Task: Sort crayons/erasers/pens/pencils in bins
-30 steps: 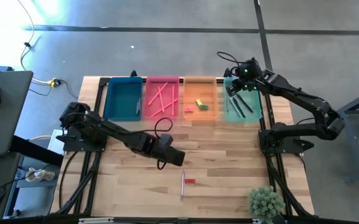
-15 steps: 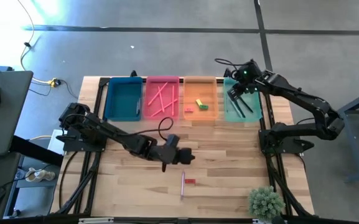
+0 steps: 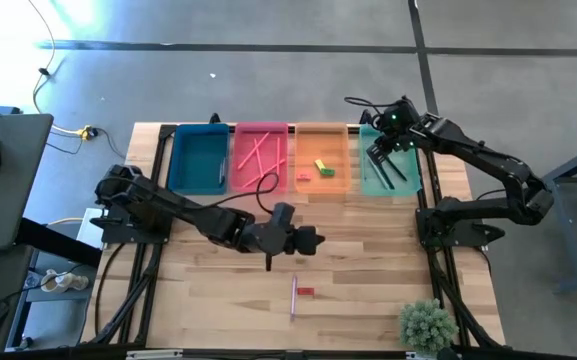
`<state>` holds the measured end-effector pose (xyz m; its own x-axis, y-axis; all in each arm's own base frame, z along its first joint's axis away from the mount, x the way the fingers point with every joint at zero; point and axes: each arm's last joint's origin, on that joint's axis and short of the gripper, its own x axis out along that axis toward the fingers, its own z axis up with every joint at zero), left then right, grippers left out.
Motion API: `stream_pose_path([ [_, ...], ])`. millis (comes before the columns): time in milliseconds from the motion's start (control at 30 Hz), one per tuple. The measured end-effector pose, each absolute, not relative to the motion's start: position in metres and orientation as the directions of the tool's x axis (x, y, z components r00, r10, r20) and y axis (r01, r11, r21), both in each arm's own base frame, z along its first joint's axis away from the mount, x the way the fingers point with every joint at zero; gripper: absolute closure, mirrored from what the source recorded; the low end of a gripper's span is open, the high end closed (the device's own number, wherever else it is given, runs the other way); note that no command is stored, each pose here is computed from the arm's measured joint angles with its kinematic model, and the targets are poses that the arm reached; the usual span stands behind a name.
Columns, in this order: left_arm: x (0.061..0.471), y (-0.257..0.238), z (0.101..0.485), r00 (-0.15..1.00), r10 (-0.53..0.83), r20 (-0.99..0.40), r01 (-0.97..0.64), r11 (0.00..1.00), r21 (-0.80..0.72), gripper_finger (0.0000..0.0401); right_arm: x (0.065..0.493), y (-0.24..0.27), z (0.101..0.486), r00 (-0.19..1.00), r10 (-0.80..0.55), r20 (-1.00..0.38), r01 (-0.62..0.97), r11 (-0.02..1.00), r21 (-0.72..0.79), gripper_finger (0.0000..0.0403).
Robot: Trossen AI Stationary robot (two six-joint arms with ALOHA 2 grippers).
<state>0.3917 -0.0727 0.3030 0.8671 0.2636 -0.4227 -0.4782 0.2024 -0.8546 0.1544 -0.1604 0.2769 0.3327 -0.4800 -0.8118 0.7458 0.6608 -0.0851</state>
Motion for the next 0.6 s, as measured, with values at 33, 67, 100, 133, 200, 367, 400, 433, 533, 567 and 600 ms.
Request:
stream_pose_path([
  [33,0.391,-0.072,0.308,0.853,0.269,-0.447,-0.504,0.209,-0.838,0.0279,0.154,-0.160,0.277,0.333,-0.480,-0.811,0.746,0.661,-0.085,0.0274],
  [67,0.389,-0.072,0.312,0.836,0.274,-0.475,-0.535,0.216,-0.817,0.0279,0.154,-0.160,0.277,0.334,-0.481,-0.811,0.746,0.661,-0.085,0.0274],
  [100,0.387,-0.071,0.314,0.816,0.284,-0.503,-0.566,0.220,-0.794,0.0279,0.154,-0.160,0.277,0.334,-0.481,-0.811,0.746,0.661,-0.085,0.0274],
  [133,0.386,-0.071,0.314,0.798,0.294,-0.526,-0.592,0.217,-0.776,0.0279,0.154,-0.160,0.277,0.334,-0.481,-0.811,0.746,0.660,-0.085,0.0274],
  [200,0.384,-0.074,0.313,0.764,0.305,-0.569,-0.637,0.209,-0.742,0.0279,0.155,-0.161,0.277,0.334,-0.481,-0.810,0.748,0.658,-0.083,0.0274],
  [367,0.386,-0.085,0.294,0.706,0.297,-0.642,-0.702,0.181,-0.688,0.0279,0.155,-0.161,0.277,0.334,-0.482,-0.810,0.749,0.657,-0.082,0.0274],
  [400,0.389,-0.087,0.288,0.696,0.292,-0.656,-0.713,0.176,-0.678,0.0279,0.155,-0.161,0.277,0.334,-0.482,-0.810,0.750,0.657,-0.082,0.0274],
  [433,0.391,-0.089,0.283,0.690,0.281,-0.667,-0.719,0.167,-0.674,0.0279,0.155,-0.161,0.277,0.334,-0.481,-0.810,0.750,0.657,-0.081,0.0274],
  [533,0.394,-0.094,0.267,0.650,0.261,-0.714,-0.758,0.157,-0.633,0.0279,0.155,-0.161,0.277,0.334,-0.482,-0.810,0.751,0.655,-0.080,0.0274],
  [567,0.396,-0.095,0.264,0.643,0.254,-0.722,-0.764,0.150,-0.628,0.0279,0.155,-0.161,0.277,0.333,-0.481,-0.811,0.755,0.652,-0.077,0.0274],
  [600,0.396,-0.095,0.260,0.626,0.251,-0.739,-0.779,0.149,-0.609,0.0279,0.155,-0.161,0.277,0.334,-0.482,-0.810,0.761,0.645,-0.069,0.0274],
])
